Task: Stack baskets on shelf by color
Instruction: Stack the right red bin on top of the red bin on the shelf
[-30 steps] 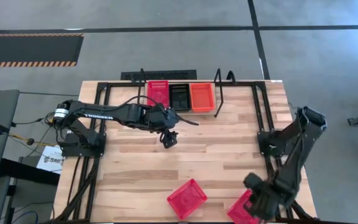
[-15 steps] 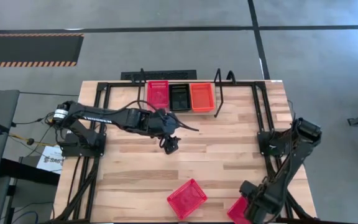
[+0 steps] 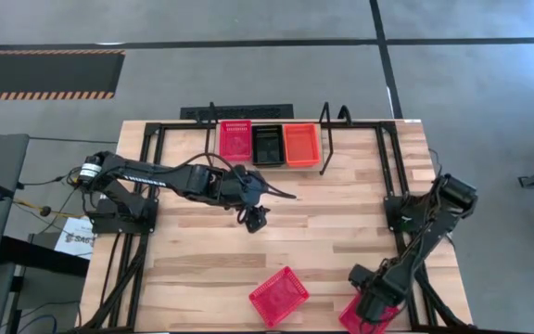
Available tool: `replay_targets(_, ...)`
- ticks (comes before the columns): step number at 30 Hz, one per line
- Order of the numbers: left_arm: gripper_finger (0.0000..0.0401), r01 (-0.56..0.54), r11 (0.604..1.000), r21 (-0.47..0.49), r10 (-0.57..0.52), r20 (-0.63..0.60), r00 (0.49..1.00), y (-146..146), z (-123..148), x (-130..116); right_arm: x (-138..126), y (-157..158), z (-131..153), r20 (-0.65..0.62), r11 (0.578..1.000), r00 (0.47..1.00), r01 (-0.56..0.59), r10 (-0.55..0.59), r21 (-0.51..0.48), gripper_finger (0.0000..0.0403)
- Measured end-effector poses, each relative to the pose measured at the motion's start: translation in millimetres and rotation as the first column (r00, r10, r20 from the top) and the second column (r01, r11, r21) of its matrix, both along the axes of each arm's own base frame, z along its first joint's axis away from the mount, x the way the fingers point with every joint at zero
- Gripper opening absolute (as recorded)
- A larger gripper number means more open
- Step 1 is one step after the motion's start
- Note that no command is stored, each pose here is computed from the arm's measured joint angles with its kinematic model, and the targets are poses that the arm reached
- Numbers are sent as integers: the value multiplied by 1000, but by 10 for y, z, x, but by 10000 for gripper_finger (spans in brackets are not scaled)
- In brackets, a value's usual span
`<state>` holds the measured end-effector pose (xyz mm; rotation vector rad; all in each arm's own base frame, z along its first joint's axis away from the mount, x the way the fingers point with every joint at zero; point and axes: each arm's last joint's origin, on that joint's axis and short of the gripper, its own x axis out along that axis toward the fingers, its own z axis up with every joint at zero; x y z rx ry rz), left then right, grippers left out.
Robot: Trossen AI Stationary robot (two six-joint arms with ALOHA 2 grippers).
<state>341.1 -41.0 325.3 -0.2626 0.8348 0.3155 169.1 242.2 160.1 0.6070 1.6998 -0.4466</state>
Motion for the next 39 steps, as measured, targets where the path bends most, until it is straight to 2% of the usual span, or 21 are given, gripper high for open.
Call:
replay_targets(3, 286, -38, 999, 21, 38, 8, 999, 12, 2, -1, 63, -114, 0, -25, 999, 999, -29, 28, -35, 57)
replay_targets(5, 286, -55, 998, 36, 54, 12, 998, 18, 4, -1, 120, -204, 19, -44, 998, 998, -47, 44, -51, 19)
replay_targets(9, 286, -81, 995, 53, 80, 19, 997, 28, 7, -1, 183, -479, 143, -81, 986, 996, -52, 40, -157, 11)
replay_targets(13, 286, -134, 991, 6, 134, 49, 990, 32, 50, 7, 273, -812, 509, -10, 954, 1000, -7, 4, -299, 7)
replay_targets(17, 286, -164, 986, -9, 164, 100, 981, 42, 174, 24, 359, -1172, 995, 193, 893, 980, 122, -40, -433, 5)
replay_targets(21, 286, -125, 992, 4, 122, 191, 974, 37, 355, 72, 444, -1494, 1453, 411, 819, 911, 250, -18, -517, 4)
replay_targets(25, 286, -101, 994, 29, 90, 263, 961, 39, 459, 113, 599, -1737, 1760, 498, 753, 865, 285, 65, -594, 3)
replay_targets(28, 286, -119, 991, 58, 98, 284, 954, 73, 484, 127, 783, -1887, 1869, 496, 732, 859, 255, 129, -632, 3)
replay_targets(33, 286, -182, 975, 129, 142, 273, 952, 165, 477, 118, 1157, -2116, 1870, 453, 709, 864, 176, 222, -683, 3)
replay_targets(36, 286, -186, 972, 144, 145, 255, 956, 197, 465, 110, 1356, -2226, 1866, 449, 714, 856, 145, 257, -685, 3)
replay_targets(39, 286, -183, 971, 157, 148, 208, 967, 209, 431, 79, 1478, -2301, 1927, 442, 701, 846, 122, 296, -703, 3)
